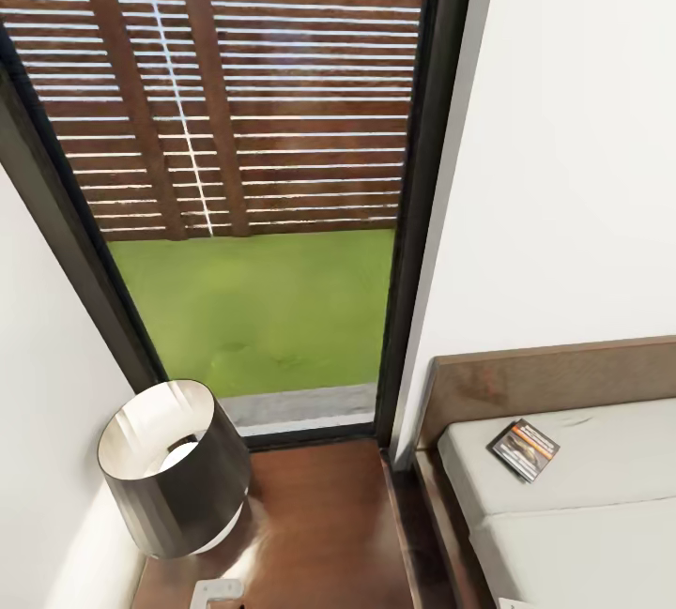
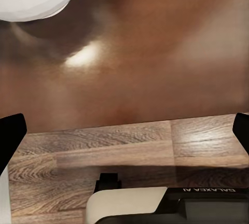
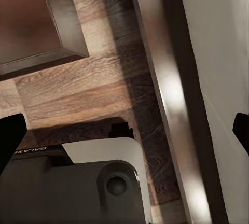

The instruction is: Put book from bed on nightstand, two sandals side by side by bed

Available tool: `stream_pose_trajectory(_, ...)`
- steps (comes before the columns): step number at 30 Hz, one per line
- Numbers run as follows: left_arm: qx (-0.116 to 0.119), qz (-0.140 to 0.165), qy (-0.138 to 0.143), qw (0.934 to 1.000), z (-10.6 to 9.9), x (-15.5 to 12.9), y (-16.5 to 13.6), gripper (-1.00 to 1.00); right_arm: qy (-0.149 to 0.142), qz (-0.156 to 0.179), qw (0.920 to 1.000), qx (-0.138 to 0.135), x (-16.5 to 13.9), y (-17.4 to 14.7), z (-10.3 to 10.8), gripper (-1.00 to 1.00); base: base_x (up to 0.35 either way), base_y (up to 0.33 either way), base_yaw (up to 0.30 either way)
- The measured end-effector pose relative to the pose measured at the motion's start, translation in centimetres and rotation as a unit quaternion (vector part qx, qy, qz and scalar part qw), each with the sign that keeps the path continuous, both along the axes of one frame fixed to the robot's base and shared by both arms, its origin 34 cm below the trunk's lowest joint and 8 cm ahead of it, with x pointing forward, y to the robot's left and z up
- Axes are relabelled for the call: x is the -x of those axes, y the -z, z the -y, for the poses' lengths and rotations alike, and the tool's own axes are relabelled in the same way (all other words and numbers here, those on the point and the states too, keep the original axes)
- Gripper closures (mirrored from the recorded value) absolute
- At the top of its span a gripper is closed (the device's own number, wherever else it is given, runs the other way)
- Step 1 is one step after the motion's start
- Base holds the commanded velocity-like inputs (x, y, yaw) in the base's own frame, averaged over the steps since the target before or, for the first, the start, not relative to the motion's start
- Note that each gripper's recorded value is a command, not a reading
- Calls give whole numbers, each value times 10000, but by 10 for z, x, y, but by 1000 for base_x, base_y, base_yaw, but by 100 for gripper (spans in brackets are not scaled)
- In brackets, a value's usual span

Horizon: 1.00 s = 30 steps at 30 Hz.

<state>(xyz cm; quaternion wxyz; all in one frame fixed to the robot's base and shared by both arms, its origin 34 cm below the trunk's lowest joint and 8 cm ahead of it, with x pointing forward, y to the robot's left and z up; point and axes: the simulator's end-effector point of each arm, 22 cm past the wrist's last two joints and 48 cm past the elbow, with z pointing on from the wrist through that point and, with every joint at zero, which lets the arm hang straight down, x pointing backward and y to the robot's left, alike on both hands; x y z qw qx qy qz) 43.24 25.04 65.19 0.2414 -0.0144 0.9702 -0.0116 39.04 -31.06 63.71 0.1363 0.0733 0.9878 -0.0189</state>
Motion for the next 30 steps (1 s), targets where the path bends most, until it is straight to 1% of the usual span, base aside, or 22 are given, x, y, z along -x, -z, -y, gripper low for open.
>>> stream_pose_trajectory(7, 0, 2, 1, 10000, 0, 0, 0, -100, -1, 0, 10000, 0, 0, 0, 0, -100, 0, 0, -2)
stream_pose_trajectory(13, 1, 1, -3, 10000, 0, 0, 0, -100, 1, 0, 10000, 0, 0, 0, 0, -100, 0, 0, -201)
stream_pose_trajectory(16, 1, 2, -3, 10000, 0, 0, 0, -100, 1, 0, 10000, 0, 0, 0, 0, -100, 0, 0, -83)
stream_pose_trajectory(22, 1, 2, -2, 10000, 0, 0, 0, -100, 1, 0, 10000, 0, 0, 0, 0, -100, 10, 6, -19)
stream_pose_trajectory(26, 0, 4, -1, 10000, 0, 0, 0, -100, 1, 2, 10000, -1, 0, 0, 0, -100, 191, 77, -2)
stream_pose_trajectory(30, 0, 2, -1, 10000, 0, 0, 0, -100, 1, 0, 10000, 0, 0, 0, 0, -100, 44, 10, 0)
